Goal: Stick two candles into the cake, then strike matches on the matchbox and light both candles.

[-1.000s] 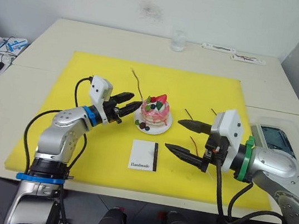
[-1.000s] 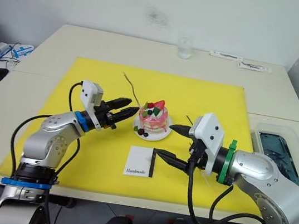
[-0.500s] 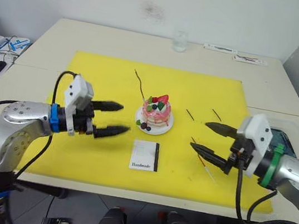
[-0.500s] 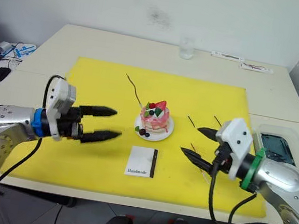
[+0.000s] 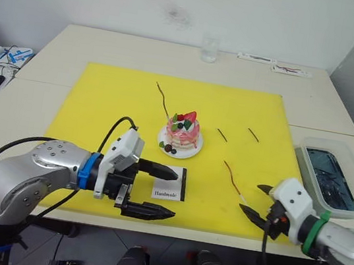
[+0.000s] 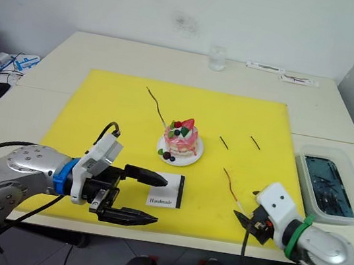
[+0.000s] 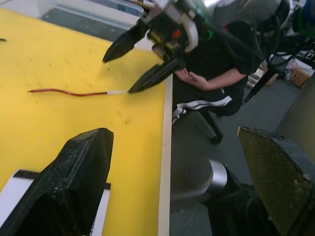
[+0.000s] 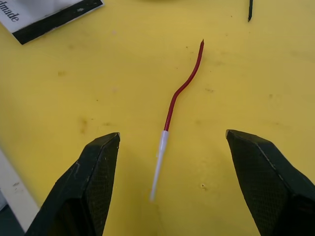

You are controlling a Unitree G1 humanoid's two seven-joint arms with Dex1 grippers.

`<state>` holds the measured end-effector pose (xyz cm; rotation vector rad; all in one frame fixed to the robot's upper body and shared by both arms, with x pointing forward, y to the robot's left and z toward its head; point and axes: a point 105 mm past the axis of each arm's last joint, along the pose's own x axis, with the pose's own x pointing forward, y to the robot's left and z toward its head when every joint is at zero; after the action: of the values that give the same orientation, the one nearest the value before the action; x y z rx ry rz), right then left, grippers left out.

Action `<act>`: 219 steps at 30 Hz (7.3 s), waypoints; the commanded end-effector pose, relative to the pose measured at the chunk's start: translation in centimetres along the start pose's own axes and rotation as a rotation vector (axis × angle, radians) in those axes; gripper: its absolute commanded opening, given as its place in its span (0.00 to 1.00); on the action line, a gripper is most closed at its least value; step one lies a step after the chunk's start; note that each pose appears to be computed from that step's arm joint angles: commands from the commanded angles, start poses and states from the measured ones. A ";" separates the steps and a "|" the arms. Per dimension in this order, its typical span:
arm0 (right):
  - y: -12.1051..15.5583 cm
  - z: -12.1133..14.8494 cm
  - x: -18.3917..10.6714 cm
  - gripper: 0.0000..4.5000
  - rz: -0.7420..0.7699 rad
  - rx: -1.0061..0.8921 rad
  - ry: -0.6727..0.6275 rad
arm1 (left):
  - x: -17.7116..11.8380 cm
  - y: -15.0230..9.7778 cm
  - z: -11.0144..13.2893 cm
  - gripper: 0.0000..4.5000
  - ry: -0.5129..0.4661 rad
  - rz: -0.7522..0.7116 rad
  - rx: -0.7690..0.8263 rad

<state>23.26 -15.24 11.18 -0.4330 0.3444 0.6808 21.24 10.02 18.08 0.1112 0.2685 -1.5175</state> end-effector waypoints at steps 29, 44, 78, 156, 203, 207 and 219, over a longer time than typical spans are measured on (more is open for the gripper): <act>-4.3 -2.8 -5.2 0.01 0.065 -0.073 0.138 | 1.1 -0.2 1.0 1.00 -0.041 -0.007 0.048; -6.4 -7.1 -7.6 0.01 0.162 -0.097 0.227 | 1.8 -1.1 1.3 1.00 -0.058 -0.068 0.026; -5.7 -2.3 -8.4 0.74 0.140 -0.101 0.525 | 4.3 -0.7 -0.4 1.00 0.073 -0.115 0.499; -0.9 15.5 9.9 0.01 -0.019 0.166 -0.905 | -2.9 6.1 1.4 1.00 -0.180 0.563 0.269; 1.4 10.1 14.4 0.01 -0.043 0.229 -0.775 | -2.9 5.8 2.2 1.00 -0.215 0.550 0.272; 1.3 10.0 14.6 0.01 -0.044 0.240 -0.765 | -2.9 5.8 2.2 1.00 -0.215 0.550 0.272; 1.0 11.7 13.6 0.22 -0.042 0.264 -0.825 | -2.8 5.9 2.1 1.00 -0.216 0.552 0.278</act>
<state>34.71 -1.72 13.97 0.0924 -0.3197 0.7002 27.58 12.83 19.31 0.1867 -0.0973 -0.9888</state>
